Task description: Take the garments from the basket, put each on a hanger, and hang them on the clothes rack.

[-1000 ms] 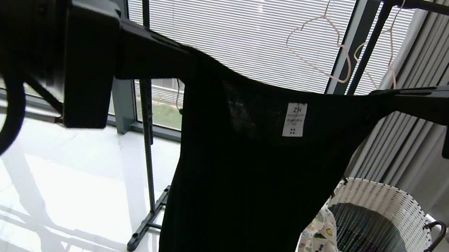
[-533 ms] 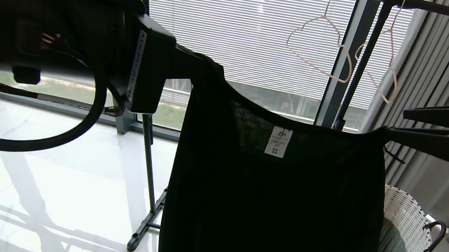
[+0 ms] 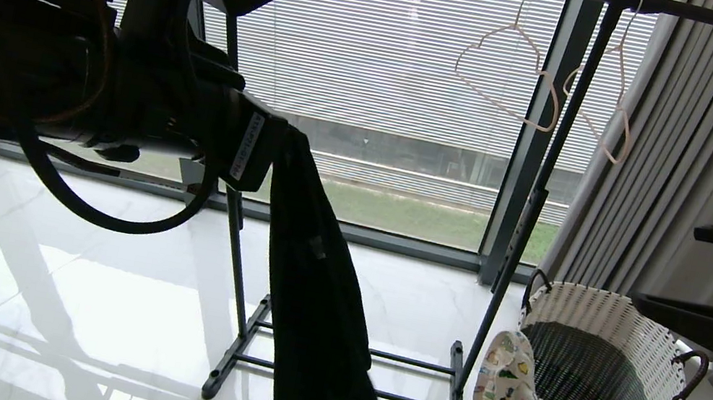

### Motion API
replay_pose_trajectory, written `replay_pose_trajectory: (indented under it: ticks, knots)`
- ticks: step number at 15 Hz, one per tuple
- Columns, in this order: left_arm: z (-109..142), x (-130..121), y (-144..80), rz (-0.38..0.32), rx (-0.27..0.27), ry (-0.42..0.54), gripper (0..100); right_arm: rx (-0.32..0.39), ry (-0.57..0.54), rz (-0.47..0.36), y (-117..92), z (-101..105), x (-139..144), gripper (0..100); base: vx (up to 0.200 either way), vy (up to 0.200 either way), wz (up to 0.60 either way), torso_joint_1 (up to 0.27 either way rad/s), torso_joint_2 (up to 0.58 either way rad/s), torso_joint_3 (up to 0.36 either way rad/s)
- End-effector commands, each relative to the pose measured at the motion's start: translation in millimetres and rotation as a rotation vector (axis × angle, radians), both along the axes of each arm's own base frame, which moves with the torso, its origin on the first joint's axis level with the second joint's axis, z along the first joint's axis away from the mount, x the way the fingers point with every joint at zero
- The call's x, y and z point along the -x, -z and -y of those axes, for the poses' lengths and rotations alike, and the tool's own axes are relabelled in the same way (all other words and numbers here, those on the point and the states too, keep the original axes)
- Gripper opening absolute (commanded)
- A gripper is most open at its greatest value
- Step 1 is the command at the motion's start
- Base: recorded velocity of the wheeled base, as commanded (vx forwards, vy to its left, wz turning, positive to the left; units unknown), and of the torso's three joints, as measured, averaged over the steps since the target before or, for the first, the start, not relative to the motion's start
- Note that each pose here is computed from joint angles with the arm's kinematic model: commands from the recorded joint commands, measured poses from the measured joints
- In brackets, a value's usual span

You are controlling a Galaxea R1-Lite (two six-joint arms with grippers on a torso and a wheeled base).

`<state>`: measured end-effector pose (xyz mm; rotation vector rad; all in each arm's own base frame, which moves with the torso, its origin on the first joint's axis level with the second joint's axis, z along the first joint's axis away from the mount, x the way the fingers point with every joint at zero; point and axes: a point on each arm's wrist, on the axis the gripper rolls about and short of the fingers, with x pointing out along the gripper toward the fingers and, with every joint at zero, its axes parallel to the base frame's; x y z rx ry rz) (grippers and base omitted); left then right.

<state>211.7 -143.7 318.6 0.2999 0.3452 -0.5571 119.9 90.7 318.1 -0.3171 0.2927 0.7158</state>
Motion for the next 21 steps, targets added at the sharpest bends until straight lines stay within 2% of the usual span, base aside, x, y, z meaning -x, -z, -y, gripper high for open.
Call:
replay_pose_trajectory:
  ticks: [1,3,4,6,10,12,14,18,21]
  knots:
    - [-23.6,-13.7,10.5,-0.032,-0.021,-0.108,0,-0.017,0.059,0.0,3.3,14.0,7.1,100,0.0,0.0,0.0,0.0,0.0,0.0]
    - [-68.3,-19.9,13.2,-0.035,-0.031,-0.273,0,0.012,0.234,-0.024,18.1,34.9,5.2,100,0.0,0.0,0.0,0.0,0.0,0.0]
    - [-92.4,-21.3,18.9,-0.047,-0.058,-0.357,0,0.039,0.338,-0.041,28.6,45.2,4.9,100,0.0,0.0,0.0,0.0,0.0,0.0]
    - [-110.3,-18.6,27.5,-0.073,-0.073,-0.428,0,0.067,0.442,-0.066,40.5,55.3,4.6,100,0.0,0.0,0.0,0.0,0.0,0.0]
    - [-115.8,1.4,54.0,-0.147,-0.118,-0.467,0,0.169,0.616,-0.088,61.2,63.0,7.1,100,0.0,0.0,0.0,0.0,0.0,0.0]
    - [-117.4,3.6,61.3,-0.161,-0.16,-0.524,0,0.198,0.651,-0.097,69.4,64.9,10.4,100,0.0,0.0,0.0,0.0,0.0,0.0]
    - [-118.0,4.8,63.9,-0.165,-0.172,-0.543,0,0.217,0.673,-0.103,75.0,66.4,13.5,100,0.0,0.0,0.0,0.0,0.0,0.0]
    - [-118.1,7.5,64.6,-0.166,-0.174,-0.541,0,0.159,0.701,-0.103,72.8,66.5,13.1,100,0.0,0.0,0.0,0.0,0.0,0.0]
    - [-118.2,8.3,64.0,-0.163,-0.173,-0.541,0,0.144,0.707,-0.108,72.8,66.4,13.1,100,0.0,0.0,0.0,0.089,-0.27,-0.185]
